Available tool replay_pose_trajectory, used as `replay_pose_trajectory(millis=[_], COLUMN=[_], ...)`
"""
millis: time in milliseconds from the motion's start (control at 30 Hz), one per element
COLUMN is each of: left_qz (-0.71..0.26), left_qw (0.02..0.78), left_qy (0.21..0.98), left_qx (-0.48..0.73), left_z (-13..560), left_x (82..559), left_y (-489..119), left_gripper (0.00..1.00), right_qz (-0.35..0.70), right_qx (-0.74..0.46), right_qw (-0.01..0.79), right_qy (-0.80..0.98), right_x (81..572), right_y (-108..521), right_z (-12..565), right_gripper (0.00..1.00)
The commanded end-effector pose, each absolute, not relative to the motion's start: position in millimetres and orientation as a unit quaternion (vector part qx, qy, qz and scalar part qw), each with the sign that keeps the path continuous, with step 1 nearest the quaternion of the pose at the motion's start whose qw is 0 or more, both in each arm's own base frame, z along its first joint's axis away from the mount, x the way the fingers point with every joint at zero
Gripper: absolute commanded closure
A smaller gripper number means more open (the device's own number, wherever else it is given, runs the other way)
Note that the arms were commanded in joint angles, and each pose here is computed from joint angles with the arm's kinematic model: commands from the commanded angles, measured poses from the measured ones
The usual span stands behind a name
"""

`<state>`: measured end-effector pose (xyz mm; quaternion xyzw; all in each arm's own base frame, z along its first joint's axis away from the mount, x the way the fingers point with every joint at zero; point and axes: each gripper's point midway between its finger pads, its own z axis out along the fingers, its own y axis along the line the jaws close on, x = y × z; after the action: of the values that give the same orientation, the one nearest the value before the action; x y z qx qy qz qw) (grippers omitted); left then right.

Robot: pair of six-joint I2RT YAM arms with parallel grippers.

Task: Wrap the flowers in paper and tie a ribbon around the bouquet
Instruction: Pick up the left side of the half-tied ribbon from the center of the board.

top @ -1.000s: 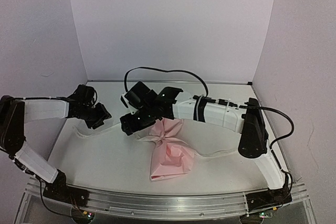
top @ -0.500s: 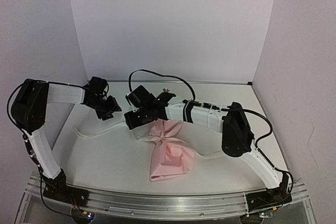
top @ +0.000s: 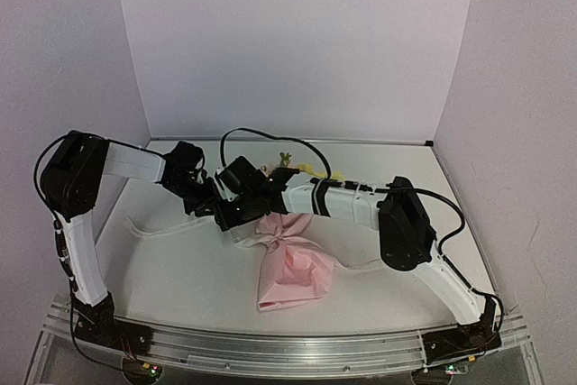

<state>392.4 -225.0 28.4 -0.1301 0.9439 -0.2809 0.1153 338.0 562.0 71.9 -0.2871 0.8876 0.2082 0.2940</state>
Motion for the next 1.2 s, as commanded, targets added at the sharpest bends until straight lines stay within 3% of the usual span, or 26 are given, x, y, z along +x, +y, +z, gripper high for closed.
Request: replay_pose_trajectory(millis=[0,367,767,1167], left_qz=[-0.314,-0.338,-0.318,-0.286], left_qw=[0.080,0.083,0.132,0.175], left_qy=[0.939,0.929,0.927,0.923], left_qx=[-0.113,-0.125,-0.152,-0.190], left_z=[39.0,66.8,86.7,104.0], left_x=[350.9,305.2,317.8,336.4], left_y=[-237.5,-226.9,-210.1,-173.4], left_gripper=[0.68,0.68,0.67,0.66], right_qz=[0.224,0.217,0.190,0.181], right_qx=[-0.302,-0.345,-0.336,-0.321], right_qw=[0.286,0.259,0.308,0.310], right_qy=[0.881,0.875,0.870,0.876], right_x=[328.1,288.3,283.4,297.5], right_y=[565.1,566.8,567.6,587.8], right_z=[76.2,63.2,95.1,70.1], right_gripper=[0.36,0.39,0.36,0.37])
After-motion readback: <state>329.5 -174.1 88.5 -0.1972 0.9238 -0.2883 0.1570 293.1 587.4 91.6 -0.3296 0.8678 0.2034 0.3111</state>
